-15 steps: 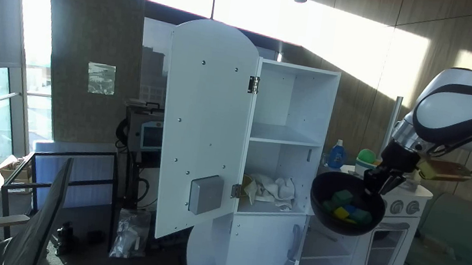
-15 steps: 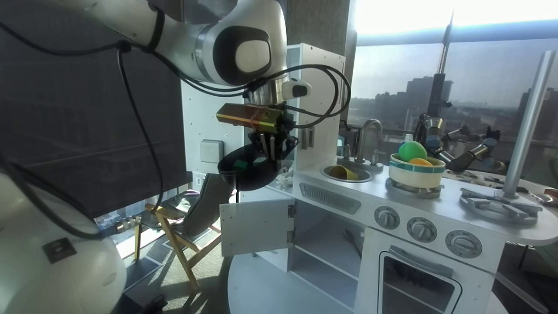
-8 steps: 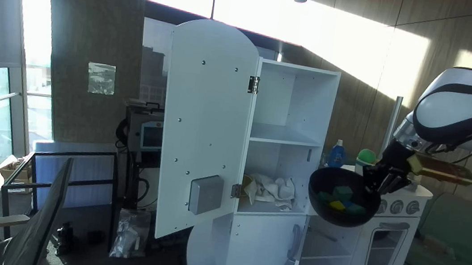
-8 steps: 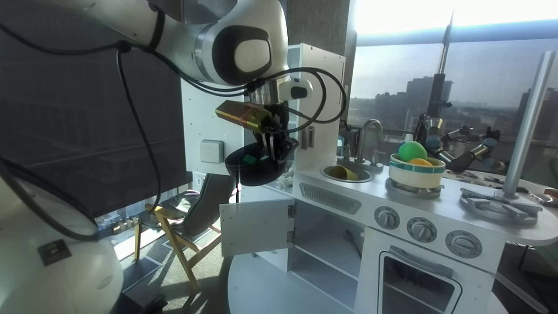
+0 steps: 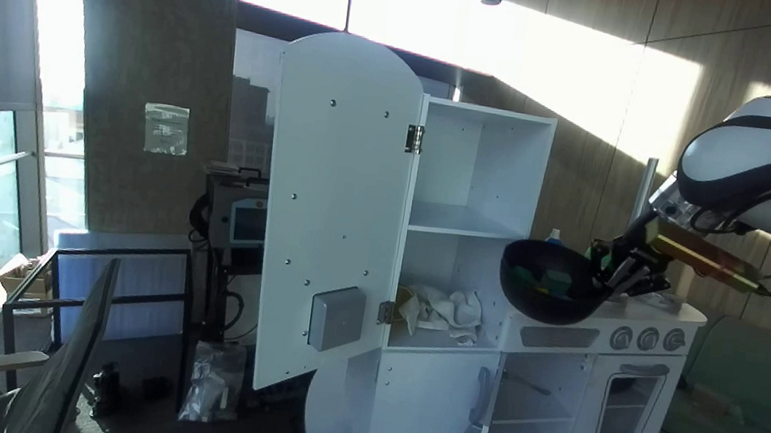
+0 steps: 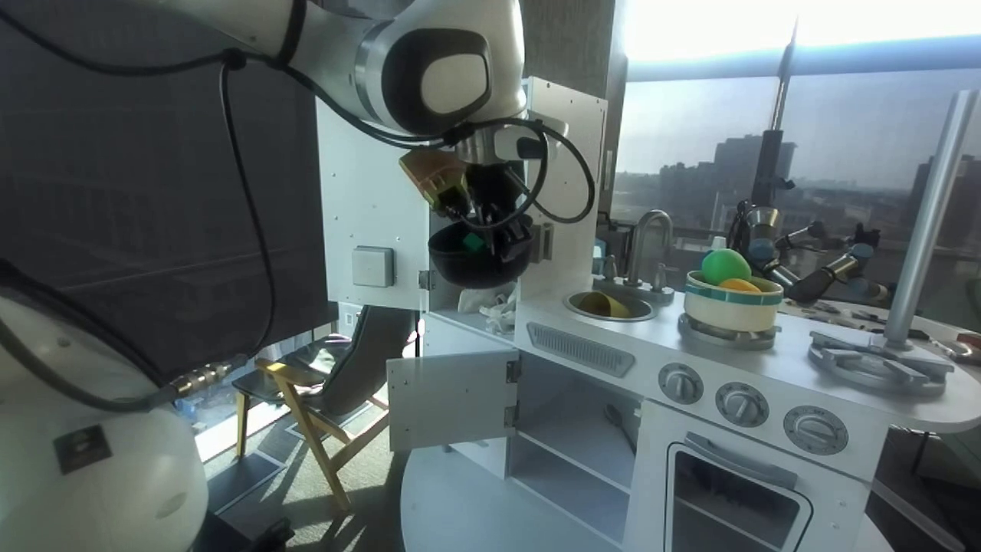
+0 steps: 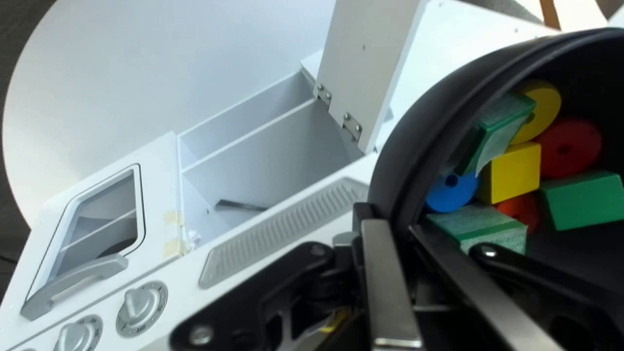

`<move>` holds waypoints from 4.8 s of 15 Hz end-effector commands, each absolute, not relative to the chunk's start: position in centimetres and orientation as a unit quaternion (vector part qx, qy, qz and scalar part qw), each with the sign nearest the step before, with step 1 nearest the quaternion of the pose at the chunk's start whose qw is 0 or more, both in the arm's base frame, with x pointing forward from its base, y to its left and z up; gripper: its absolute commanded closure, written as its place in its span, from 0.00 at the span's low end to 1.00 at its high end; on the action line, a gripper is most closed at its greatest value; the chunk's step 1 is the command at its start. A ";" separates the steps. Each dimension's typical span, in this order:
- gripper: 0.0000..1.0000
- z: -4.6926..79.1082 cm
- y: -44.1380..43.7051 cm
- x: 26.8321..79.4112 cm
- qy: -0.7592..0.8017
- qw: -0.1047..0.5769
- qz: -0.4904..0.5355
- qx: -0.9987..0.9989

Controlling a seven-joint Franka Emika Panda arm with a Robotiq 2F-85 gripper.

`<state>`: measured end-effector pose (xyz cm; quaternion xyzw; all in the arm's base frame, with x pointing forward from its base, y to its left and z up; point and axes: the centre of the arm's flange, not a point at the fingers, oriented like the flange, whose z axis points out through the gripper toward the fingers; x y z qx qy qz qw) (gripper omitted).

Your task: Open the middle cabinet door, take the black bowl off the shelf and place it in the sink then close the cabinet door

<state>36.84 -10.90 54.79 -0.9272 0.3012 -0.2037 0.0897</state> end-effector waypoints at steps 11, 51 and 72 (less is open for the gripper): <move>0.95 66.9 -25.6 50.6 0.513 0.026 -0.227 -0.827; 0.00 55.6 -22.2 48.9 0.288 -0.057 -0.016 -0.956; 0.00 49.9 -19.0 46.7 0.040 -0.110 0.088 -0.989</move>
